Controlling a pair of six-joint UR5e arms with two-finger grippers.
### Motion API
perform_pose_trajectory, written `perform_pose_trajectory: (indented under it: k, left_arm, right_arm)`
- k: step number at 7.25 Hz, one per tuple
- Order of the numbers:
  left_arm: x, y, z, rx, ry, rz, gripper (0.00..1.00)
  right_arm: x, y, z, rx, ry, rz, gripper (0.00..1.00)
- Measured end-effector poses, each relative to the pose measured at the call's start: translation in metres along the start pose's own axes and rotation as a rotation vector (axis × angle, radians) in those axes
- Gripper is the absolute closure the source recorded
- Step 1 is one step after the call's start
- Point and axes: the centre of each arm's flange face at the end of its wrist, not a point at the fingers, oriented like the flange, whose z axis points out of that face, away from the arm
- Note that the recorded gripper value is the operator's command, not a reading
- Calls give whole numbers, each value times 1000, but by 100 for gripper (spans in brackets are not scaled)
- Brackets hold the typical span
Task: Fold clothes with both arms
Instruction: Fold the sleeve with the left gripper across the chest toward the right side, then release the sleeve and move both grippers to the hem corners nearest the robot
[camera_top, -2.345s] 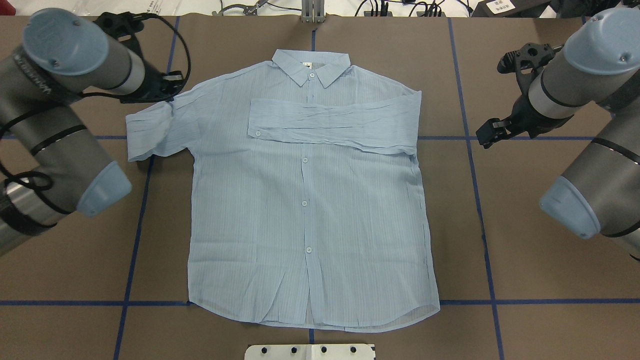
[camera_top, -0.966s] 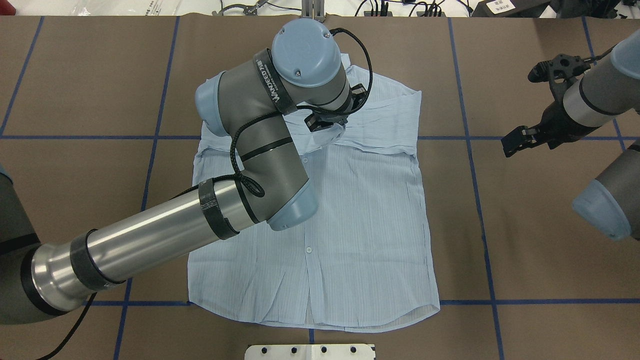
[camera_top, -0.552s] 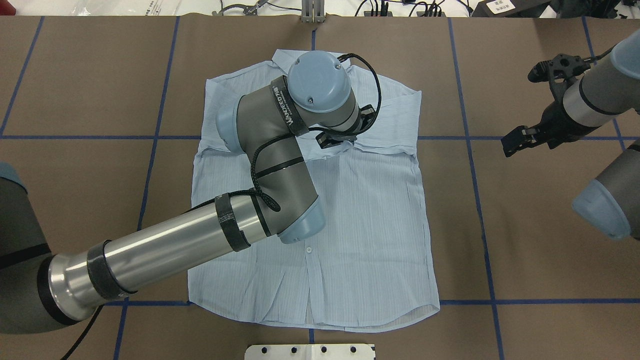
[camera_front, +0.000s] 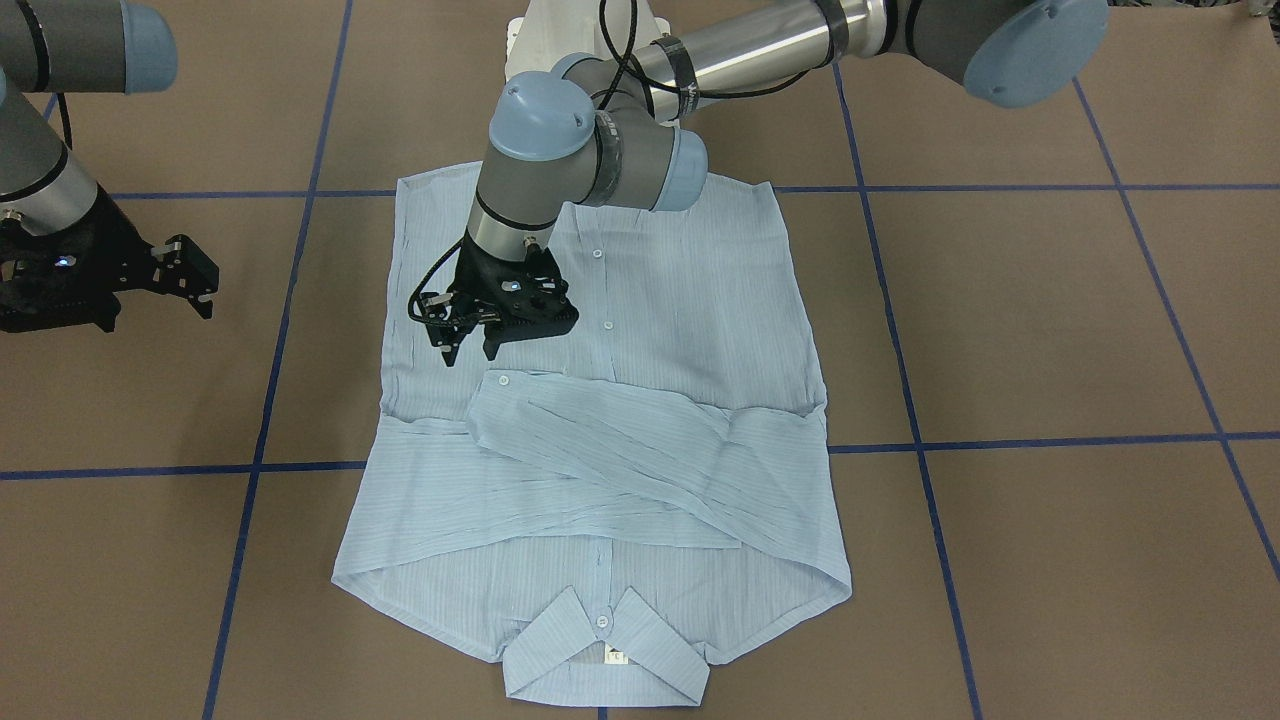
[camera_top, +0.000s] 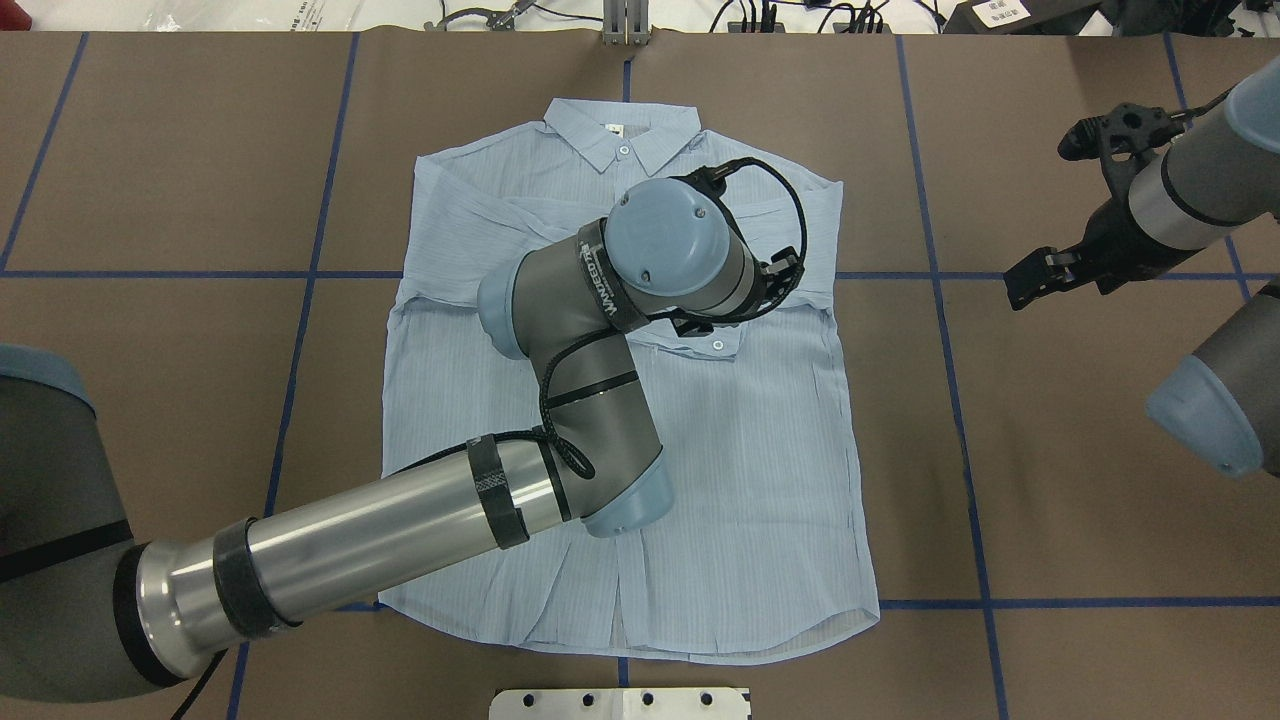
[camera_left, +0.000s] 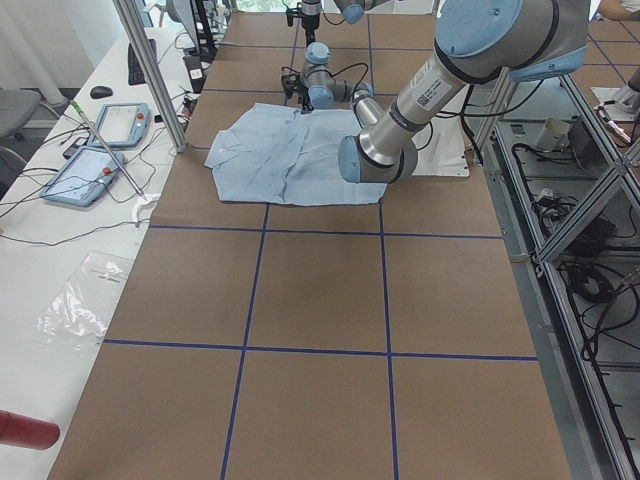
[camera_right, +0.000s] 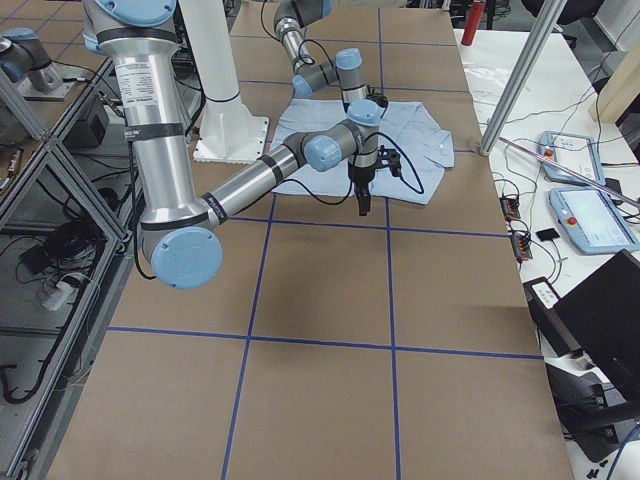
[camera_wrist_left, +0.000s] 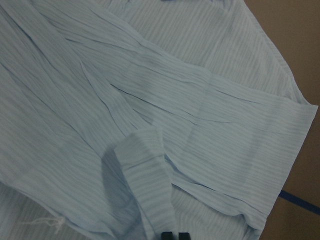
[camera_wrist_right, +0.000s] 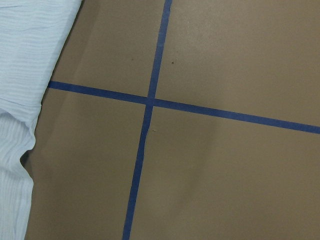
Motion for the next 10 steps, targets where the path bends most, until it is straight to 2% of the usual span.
perform_pose_trajectory:
  k: [2, 4, 6, 8, 10]
  left_arm:
    - [-21, 2, 9, 19, 6, 45, 1]
    - [-49, -1, -3, 21, 0, 53, 2]
    - [-93, 0, -53, 24, -43, 111, 1]
    - [-151, 0, -113, 23, -73, 207, 1]
    - [-192, 1, -157, 22, -71, 240, 1]
  right_arm:
    - [0, -1, -2, 3, -2, 0, 0]
    - [-3, 0, -7, 11, -9, -2, 0]
    - [-15, 7, -19, 37, -39, 35, 0]
    - [-49, 29, -16, 59, -124, 90, 0]
    - [-89, 60, -3, 38, -183, 132, 0]
